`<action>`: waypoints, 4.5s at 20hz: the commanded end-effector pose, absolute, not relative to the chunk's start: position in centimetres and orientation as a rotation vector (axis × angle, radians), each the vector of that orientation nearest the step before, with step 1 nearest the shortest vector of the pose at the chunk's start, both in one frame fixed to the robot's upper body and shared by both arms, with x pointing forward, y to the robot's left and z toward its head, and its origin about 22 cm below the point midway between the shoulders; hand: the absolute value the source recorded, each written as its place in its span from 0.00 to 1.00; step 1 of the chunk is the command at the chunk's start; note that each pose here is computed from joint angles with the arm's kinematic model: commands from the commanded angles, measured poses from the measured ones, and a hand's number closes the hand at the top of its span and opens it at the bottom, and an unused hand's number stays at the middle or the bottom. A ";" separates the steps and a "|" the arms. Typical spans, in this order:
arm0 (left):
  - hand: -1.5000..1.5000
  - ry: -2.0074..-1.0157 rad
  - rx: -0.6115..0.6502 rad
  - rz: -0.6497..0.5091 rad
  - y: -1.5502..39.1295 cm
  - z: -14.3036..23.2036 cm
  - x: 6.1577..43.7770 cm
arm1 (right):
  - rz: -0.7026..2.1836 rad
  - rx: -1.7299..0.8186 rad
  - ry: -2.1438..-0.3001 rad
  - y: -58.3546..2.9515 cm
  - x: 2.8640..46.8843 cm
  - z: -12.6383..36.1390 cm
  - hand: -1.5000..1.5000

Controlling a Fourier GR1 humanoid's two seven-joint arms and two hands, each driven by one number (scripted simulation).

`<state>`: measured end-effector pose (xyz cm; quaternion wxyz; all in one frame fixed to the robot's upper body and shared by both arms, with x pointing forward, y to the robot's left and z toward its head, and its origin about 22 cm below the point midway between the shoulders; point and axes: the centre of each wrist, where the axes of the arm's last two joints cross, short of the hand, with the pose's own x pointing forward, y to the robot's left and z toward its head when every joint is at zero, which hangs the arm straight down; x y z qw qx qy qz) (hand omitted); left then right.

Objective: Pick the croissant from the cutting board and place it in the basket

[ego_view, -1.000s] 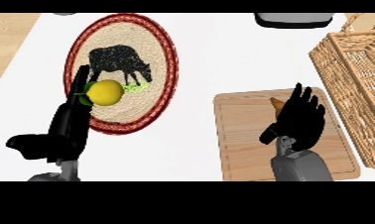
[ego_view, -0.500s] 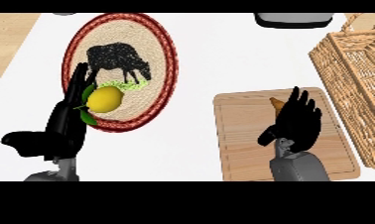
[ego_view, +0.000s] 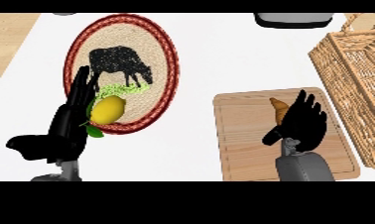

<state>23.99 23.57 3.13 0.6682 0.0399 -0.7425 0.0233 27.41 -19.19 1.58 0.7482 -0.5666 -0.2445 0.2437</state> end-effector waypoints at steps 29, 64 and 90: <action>0.50 -1.719 0.012 -0.016 21.3 4.0 25.8 | 0.105 -1.298 -0.315 -25.3 37.7 5.0 1.00; 0.50 -1.679 0.055 0.015 22.1 3.4 24.6 | -0.428 -1.729 -0.468 -22.2 46.6 20.0 1.00; 0.50 -1.685 0.076 0.058 23.4 2.7 24.1 | -0.416 -1.680 -0.377 -30.3 41.2 10.1 1.00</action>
